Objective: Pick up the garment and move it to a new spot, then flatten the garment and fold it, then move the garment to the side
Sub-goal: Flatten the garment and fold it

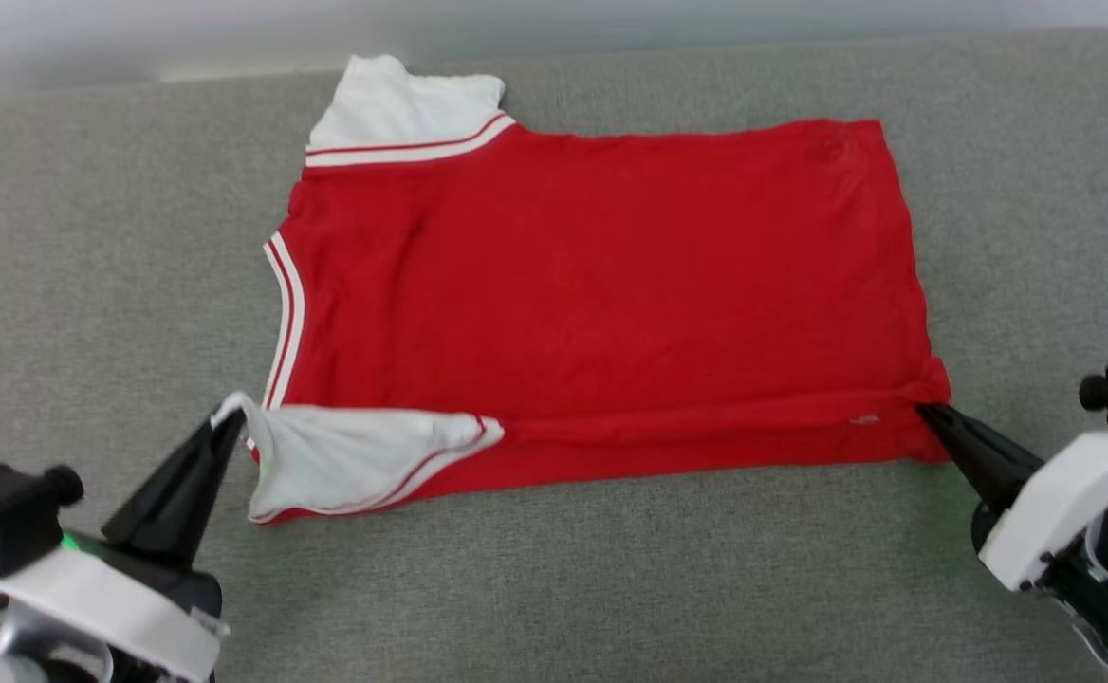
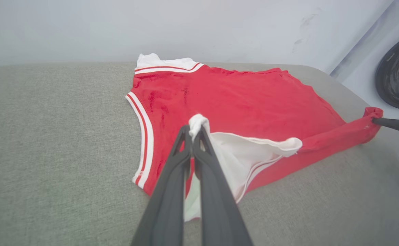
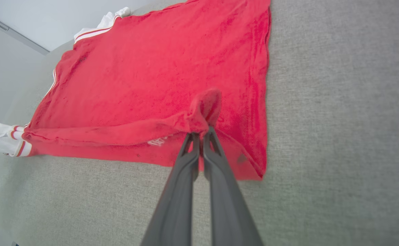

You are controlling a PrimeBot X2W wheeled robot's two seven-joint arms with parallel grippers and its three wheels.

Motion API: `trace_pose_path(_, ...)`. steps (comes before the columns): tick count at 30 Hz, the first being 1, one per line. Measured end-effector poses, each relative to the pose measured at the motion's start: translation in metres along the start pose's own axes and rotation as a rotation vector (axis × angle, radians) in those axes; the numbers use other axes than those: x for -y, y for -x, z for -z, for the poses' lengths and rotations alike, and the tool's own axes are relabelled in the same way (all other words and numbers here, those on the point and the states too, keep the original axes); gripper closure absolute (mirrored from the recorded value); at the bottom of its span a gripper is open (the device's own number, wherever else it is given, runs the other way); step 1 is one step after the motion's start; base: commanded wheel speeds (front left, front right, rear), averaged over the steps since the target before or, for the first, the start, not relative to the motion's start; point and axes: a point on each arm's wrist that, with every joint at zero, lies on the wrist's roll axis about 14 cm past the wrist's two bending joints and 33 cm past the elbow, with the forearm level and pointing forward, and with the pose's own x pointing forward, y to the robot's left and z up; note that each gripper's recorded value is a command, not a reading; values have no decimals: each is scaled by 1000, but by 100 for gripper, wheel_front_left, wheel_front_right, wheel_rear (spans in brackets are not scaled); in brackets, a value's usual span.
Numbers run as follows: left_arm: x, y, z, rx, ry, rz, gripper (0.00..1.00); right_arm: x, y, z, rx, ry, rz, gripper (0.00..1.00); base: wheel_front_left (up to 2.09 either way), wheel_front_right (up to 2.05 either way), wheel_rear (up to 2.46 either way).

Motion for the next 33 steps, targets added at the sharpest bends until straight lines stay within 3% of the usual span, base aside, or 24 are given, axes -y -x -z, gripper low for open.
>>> trace_pose_path(8,-29,-50,11,-30,-45,-34,100,14,-37,8,-92,59,68,100,0,0,0)
trace_pose_path(18,-39,-72,35,-95,-74,-49,100,20,-48,17,-133,49,111,100,0,0,0)
trace_pose_path(19,-39,-73,36,-91,-71,-56,75,20,-49,16,-123,39,111,85,0,0,0)
trace_pose_path(20,-41,-74,38,-93,-69,-66,9,20,-49,15,-114,35,114,0,0,0,0)
trace_pose_path(21,-42,-74,41,-97,-60,-77,0,21,-49,14,-112,44,120,0,0,0,0)
trace_pose_path(29,-51,-72,39,-26,-15,-153,0,9,-45,3,-62,119,102,0,0,0,0)
trace_pose_path(33,-58,-64,25,35,-8,-213,0,14,-35,-9,-34,240,134,0,0,0,0)
